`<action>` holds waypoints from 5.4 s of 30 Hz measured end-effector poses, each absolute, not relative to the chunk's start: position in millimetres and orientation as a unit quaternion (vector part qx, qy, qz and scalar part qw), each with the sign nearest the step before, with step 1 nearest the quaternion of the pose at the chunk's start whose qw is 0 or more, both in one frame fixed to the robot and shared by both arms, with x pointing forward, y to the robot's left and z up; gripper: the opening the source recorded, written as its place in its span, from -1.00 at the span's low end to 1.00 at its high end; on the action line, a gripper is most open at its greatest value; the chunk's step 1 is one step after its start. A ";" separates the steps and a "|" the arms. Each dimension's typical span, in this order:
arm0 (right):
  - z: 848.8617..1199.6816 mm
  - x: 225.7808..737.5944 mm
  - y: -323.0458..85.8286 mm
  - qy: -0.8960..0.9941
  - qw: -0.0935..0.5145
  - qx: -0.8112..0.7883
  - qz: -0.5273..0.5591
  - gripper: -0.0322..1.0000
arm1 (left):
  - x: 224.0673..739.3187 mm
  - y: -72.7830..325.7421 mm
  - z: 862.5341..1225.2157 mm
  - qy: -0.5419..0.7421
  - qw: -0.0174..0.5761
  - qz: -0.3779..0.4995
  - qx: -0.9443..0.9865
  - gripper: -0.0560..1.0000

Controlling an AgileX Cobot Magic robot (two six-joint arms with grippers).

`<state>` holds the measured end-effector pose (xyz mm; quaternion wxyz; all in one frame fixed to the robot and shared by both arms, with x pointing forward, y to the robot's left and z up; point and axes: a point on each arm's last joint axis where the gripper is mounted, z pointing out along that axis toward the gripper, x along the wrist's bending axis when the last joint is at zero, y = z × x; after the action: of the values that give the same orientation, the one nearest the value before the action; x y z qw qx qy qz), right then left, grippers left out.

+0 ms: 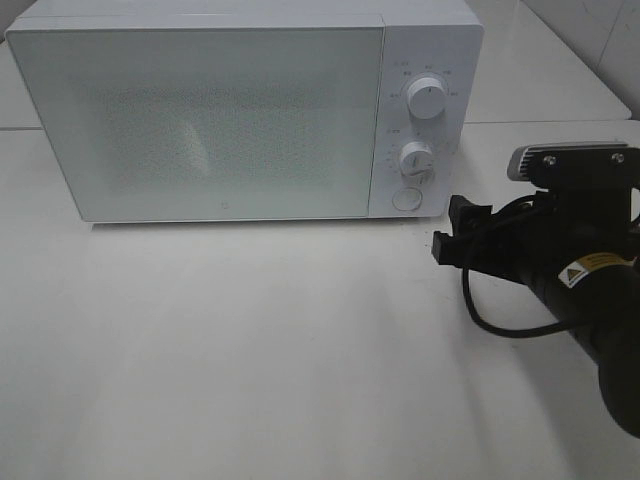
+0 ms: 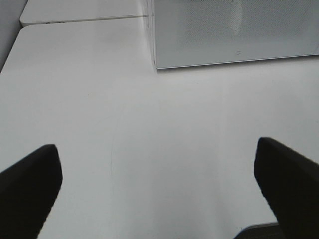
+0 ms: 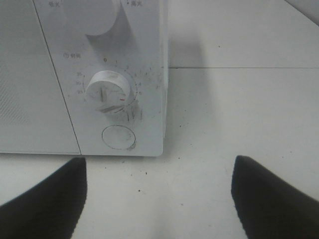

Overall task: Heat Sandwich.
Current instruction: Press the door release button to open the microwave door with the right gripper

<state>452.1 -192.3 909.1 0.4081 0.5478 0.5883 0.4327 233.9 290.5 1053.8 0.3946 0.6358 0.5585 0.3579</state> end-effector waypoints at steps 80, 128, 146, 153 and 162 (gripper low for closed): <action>877.1 475.9 -160.0 0.085 -0.016 0.841 0.533 -0.92 | 233.9 290.5 1053.8 0.559 0.395 0.358 0.636 0.99; 847.4 571.6 -153.7 0.031 -0.039 0.848 0.528 -0.92 | 233.9 290.5 1053.8 0.559 0.395 0.358 0.636 0.99; 841.6 582.0 -146.3 0.033 -0.043 0.847 0.530 -0.92 | 233.9 290.5 1053.8 0.559 0.395 0.358 0.636 0.99; 841.7 582.8 -144.3 0.032 -0.039 0.845 0.532 -0.92 | 233.9 290.5 1053.8 0.559 0.395 0.358 0.636 0.99; 839.9 587.6 -142.2 0.019 -0.035 0.851 0.524 -0.92 | 233.9 290.5 1053.8 0.559 0.395 0.358 0.636 0.99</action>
<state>587.6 -142.2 839.9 -0.0354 0.8507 0.0194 0.5242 233.9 290.5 1053.8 0.3946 0.6358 0.5585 0.3579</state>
